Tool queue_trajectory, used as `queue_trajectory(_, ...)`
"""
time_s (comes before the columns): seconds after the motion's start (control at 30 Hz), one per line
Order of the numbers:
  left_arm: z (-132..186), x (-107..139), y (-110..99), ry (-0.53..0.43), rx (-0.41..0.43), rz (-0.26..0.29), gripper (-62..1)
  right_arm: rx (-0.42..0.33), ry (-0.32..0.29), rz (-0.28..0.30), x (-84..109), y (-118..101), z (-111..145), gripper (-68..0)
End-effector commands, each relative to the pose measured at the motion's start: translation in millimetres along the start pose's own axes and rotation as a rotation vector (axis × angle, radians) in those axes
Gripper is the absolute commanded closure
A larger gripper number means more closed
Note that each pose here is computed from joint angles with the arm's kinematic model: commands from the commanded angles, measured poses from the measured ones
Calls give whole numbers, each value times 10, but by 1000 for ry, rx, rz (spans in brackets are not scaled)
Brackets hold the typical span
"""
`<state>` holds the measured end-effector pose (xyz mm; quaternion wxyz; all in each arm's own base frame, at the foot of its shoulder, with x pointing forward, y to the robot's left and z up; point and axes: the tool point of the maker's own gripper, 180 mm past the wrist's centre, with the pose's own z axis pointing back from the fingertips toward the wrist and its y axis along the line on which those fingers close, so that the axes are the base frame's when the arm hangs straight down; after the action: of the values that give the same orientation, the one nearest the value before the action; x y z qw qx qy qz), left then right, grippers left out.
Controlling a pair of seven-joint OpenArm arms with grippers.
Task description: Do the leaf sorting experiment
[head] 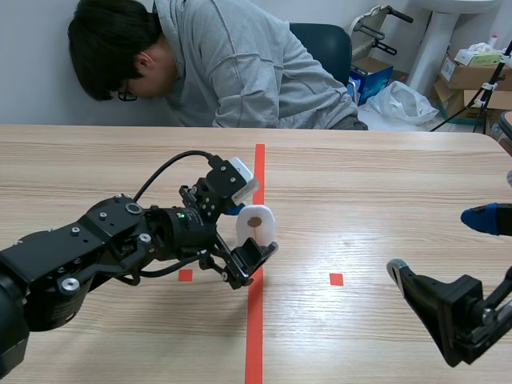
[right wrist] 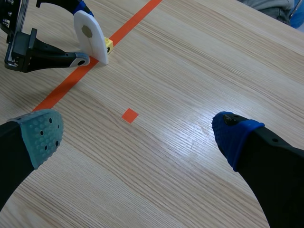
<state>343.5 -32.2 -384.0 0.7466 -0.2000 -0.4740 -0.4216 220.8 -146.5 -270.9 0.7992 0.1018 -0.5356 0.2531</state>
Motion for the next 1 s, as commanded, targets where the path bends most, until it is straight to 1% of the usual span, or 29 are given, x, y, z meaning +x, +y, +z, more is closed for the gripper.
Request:
queue_trajectory(0.0, -16, 177, 60, -48, 6, -7, -517, -4, -34, 5, 104, -19, -8, -657)
queue_trajectory(0.4, -43, 224, 27, -62, 2, -5, -346, -4, -34, 5, 104, -19, -8, -657)
queue_trajectory(0.5, -67, 264, 24, -73, 13, -2, -286, -4, -34, 5, 104, -19, -8, -657)
queue_trajectory(0.8, -110, 347, -23, -97, 11, 6, -93, -4, -26, 5, 89, -18, -8, -657)
queue_trajectory(0.83, -109, 355, -23, -101, 11, 6, -78, -4, -26, 5, 89, -18, -8, -657)
queue_trajectory(0.97, -105, 376, -22, -114, 12, 7, -70, -4, -20, 5, 79, -18, -9, -657)
